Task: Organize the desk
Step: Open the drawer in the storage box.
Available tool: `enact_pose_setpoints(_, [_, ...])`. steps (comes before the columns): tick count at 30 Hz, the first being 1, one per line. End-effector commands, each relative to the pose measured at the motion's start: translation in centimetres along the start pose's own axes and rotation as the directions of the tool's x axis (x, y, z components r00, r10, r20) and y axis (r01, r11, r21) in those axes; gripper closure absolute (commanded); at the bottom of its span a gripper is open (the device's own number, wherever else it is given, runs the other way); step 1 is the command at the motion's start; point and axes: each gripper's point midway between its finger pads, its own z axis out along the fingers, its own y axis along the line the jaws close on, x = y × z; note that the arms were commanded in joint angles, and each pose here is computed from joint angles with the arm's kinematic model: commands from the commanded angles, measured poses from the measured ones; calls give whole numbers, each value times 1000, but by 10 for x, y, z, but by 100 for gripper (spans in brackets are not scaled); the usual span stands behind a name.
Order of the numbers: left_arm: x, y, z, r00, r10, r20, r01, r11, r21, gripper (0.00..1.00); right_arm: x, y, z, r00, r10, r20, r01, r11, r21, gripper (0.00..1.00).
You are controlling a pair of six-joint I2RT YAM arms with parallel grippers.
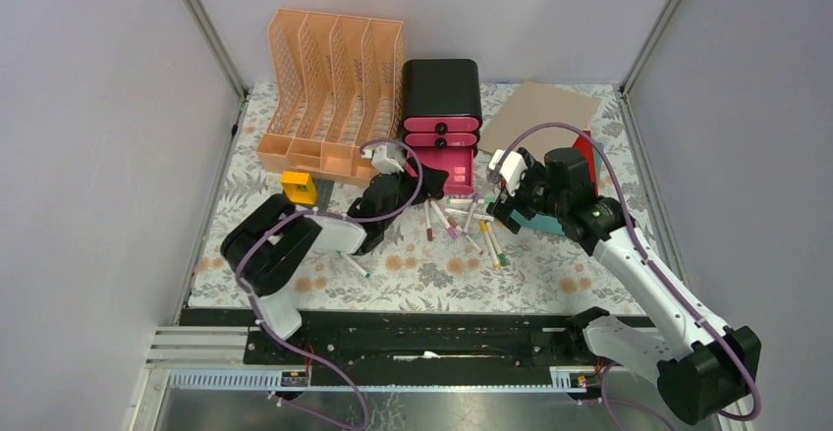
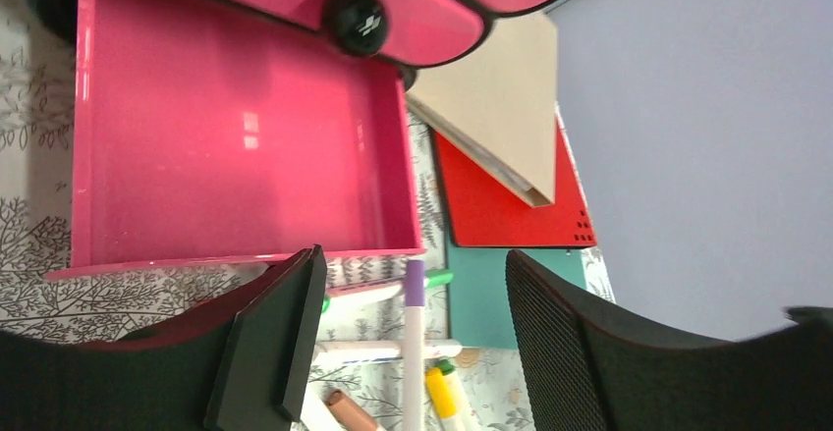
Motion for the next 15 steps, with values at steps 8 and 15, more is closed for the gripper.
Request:
enact_pose_setpoints(8, [-43,-30,-67,969,233,86,-237,970,46,2,-2,2,4,1000,-17,18,17,1000,-25,0])
enact_pose_setpoints(15, [-74,-12,-119,920,355,167,-348,935,-68,1,1,3,6,1000,-15,10,15,999,-33,0])
